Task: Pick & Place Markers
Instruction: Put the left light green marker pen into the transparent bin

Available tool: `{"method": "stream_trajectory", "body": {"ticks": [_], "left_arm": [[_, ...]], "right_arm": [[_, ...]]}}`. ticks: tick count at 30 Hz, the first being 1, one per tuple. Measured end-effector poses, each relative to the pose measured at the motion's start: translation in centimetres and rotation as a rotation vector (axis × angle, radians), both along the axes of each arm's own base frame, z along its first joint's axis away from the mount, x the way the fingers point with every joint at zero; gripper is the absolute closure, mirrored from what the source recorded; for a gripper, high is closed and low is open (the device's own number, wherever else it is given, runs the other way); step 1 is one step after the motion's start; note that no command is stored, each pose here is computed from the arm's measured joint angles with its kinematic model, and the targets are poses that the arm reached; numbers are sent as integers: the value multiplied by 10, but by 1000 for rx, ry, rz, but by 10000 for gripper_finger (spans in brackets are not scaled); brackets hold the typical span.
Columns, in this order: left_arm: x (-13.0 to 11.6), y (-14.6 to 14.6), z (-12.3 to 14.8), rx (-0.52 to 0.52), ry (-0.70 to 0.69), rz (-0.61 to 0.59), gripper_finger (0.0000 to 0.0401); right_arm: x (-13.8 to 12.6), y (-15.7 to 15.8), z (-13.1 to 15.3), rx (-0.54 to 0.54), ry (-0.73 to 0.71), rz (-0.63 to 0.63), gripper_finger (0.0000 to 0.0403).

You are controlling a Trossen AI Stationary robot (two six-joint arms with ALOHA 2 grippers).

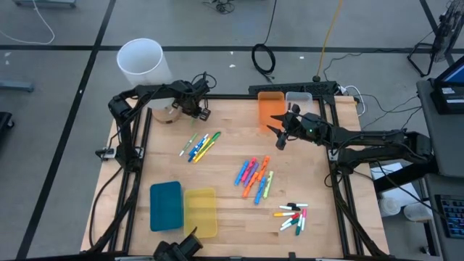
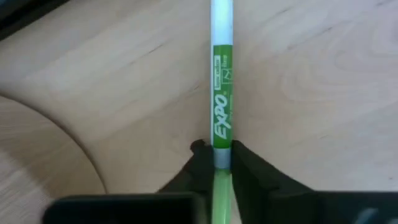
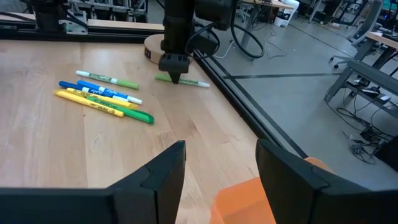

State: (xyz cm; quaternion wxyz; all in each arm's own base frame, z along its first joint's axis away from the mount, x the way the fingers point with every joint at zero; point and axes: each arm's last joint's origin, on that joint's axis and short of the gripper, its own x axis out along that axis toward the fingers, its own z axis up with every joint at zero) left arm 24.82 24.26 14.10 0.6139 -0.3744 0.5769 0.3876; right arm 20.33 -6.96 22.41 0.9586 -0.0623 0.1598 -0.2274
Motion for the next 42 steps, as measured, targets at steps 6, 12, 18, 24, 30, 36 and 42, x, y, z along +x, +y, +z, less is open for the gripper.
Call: {"method": "stream_trajectory", "body": {"ticks": [6, 12, 18, 24, 30, 36, 42], "left_arm": [[7, -4, -1, 34, -17, -71, 365], [16, -15, 17, 84, -86, -163, 375], [26, -34, 67, 236, -251, -269, 375], [46, -71, 121, 442, -488, -440, 376], [81, -120, 148, 596, -739, -755, 376], [105, -159, 157, 731, -874, -967, 374], [112, -182, 165, 778, -955, -1032, 377]], "right_arm": [[0, 0, 0, 24, -13, -8, 216], [0, 0, 0, 23, -12, -8, 216], [0, 0, 0, 3, -1, -2, 216], [0, 0, 0, 1, -1, -5, 216], [3, 4, 6, -14, -64, 20, 216], [10, 18, 15, -24, -179, 137, 216], [20, 28, 19, -34, -272, 253, 216]]}}
